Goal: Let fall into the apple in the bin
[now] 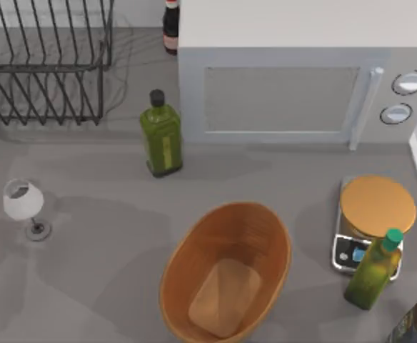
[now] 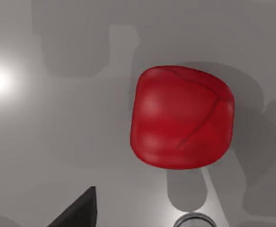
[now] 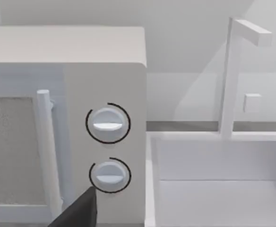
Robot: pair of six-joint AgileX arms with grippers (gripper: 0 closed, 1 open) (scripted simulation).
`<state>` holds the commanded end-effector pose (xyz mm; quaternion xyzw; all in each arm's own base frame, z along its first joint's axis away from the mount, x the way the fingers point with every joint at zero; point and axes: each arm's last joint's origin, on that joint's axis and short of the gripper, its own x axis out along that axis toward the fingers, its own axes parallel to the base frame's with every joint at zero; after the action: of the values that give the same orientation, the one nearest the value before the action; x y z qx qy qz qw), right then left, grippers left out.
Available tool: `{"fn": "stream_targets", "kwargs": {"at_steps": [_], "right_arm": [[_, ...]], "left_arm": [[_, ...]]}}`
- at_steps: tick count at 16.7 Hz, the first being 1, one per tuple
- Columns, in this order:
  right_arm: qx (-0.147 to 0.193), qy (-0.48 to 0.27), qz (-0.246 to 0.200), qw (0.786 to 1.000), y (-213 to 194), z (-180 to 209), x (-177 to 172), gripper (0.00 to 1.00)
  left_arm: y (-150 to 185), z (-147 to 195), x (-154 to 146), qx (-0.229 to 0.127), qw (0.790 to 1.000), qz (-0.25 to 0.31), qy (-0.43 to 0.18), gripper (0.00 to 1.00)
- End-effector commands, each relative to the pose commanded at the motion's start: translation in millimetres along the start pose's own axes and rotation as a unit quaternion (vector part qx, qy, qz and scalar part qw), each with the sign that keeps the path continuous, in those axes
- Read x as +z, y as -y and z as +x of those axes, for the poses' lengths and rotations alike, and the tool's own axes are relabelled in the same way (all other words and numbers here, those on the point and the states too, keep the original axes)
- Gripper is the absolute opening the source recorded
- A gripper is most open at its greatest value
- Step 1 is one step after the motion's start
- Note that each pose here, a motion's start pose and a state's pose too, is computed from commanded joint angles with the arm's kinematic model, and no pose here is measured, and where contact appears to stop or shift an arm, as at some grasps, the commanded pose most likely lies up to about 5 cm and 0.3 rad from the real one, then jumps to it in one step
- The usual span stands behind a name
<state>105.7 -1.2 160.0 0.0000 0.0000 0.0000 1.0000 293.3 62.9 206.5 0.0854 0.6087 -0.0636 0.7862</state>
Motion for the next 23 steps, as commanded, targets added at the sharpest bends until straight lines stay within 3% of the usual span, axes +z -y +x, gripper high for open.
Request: {"fn": "stream_targets", "kwargs": {"at_steps": [6, 13, 18, 23], "right_arm": [[0.0, 0.0, 0.0, 1.0, 0, 0, 0, 1.0], [0.0, 0.0, 0.0, 1.0, 0, 0, 0, 1.0], [0.0, 0.0, 0.0, 1.0, 0, 0, 0, 1.0], [0.0, 0.0, 0.0, 1.0, 0, 0, 0, 1.0]], "left_arm": [[-27, 37, 27, -0.042, 0.996, 0.012, -0.082, 1.0], [-27, 39, 28, -0.043, 0.995, 0.014, -0.083, 1.0], [-37, 77, 21, -0.043, 0.995, 0.012, -0.084, 1.0], [-24, 106, 17, -0.043, 0.995, 0.012, -0.084, 1.0]]}}
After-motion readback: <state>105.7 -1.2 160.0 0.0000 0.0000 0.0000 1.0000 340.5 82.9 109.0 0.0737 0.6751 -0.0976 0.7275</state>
